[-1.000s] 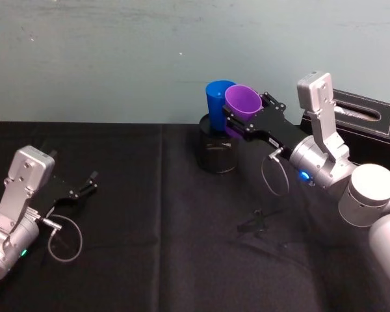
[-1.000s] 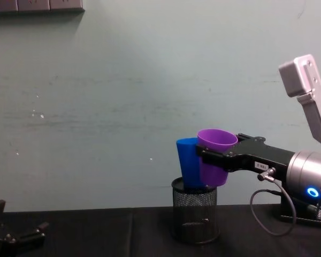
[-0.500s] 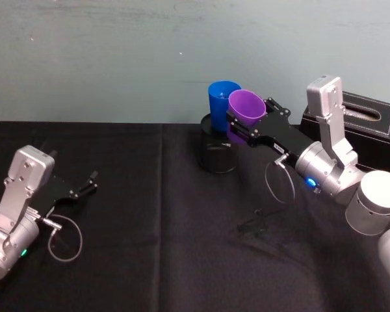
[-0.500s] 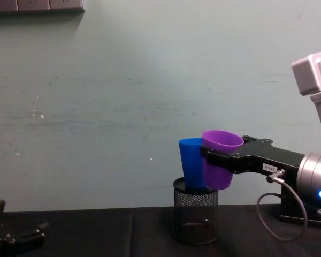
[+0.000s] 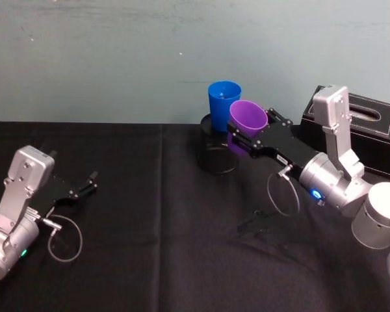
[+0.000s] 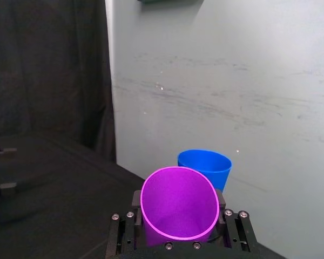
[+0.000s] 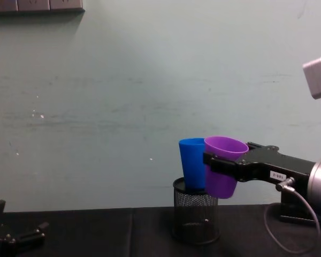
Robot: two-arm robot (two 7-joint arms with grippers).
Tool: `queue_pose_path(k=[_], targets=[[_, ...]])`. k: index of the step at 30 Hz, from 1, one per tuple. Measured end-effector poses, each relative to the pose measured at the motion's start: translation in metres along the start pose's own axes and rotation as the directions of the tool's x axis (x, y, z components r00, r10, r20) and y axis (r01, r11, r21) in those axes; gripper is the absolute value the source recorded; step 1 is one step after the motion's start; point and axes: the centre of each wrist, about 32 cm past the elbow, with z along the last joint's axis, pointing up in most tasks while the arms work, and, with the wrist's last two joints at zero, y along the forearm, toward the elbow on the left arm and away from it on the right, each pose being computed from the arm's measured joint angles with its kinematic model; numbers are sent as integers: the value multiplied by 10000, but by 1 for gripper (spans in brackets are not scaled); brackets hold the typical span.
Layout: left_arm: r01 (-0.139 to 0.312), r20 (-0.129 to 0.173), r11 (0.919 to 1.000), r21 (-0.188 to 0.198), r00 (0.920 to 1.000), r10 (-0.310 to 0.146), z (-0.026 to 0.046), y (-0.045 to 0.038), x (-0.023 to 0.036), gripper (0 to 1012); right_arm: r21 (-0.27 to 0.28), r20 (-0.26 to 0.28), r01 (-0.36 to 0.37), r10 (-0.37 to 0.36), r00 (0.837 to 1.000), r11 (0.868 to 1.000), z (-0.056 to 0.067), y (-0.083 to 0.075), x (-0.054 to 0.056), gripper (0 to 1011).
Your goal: Pick up one cup with a gripper and tap it against the other cup.
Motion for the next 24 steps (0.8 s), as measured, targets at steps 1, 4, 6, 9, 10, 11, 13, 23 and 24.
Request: queue_pose_path(k=[1, 4, 6, 9, 10, 11, 13, 23, 24], targets=[[-1, 0, 10000, -1, 10000, 1, 0, 0, 0, 1011, -5, -31, -8, 8, 10000, 10000, 3, -14, -7, 739], [-1, 0, 10000, 0, 10000, 1, 0, 0, 0, 1011, -29, -151, -48, 48, 9999, 10000, 7, -73, -36, 739], [0, 0, 10000, 0, 10000, 0, 0, 0, 0, 1011, -13, -197, -76, 76, 9998, 10000, 12, -128, -55, 739], [0, 0, 10000, -1, 10000, 0, 0, 0, 0, 1011, 34, -217, -99, 99, 9997, 9999, 24, -187, -74, 739], [0, 0, 10000, -1, 10000, 0, 0, 0, 0, 1011, 36, -229, -106, 107, 9997, 9999, 23, -200, -79, 739], [-1, 0, 10000, -1, 10000, 1, 0, 0, 0, 1011, 42, -232, -114, 115, 9997, 9999, 25, -211, -83, 739], [0, 0, 10000, 0, 10000, 0, 0, 0, 0, 1011, 50, -244, -97, 98, 9997, 9999, 35, -246, -87, 739], [0, 0, 10000, -1, 10000, 0, 0, 0, 0, 1012, -74, -333, -73, 70, 9994, 9999, 42, -402, -122, 739], [0, 0, 10000, -1, 10000, 0, 0, 0, 0, 1011, -92, -347, -78, 75, 9994, 9999, 41, -416, -125, 739]])
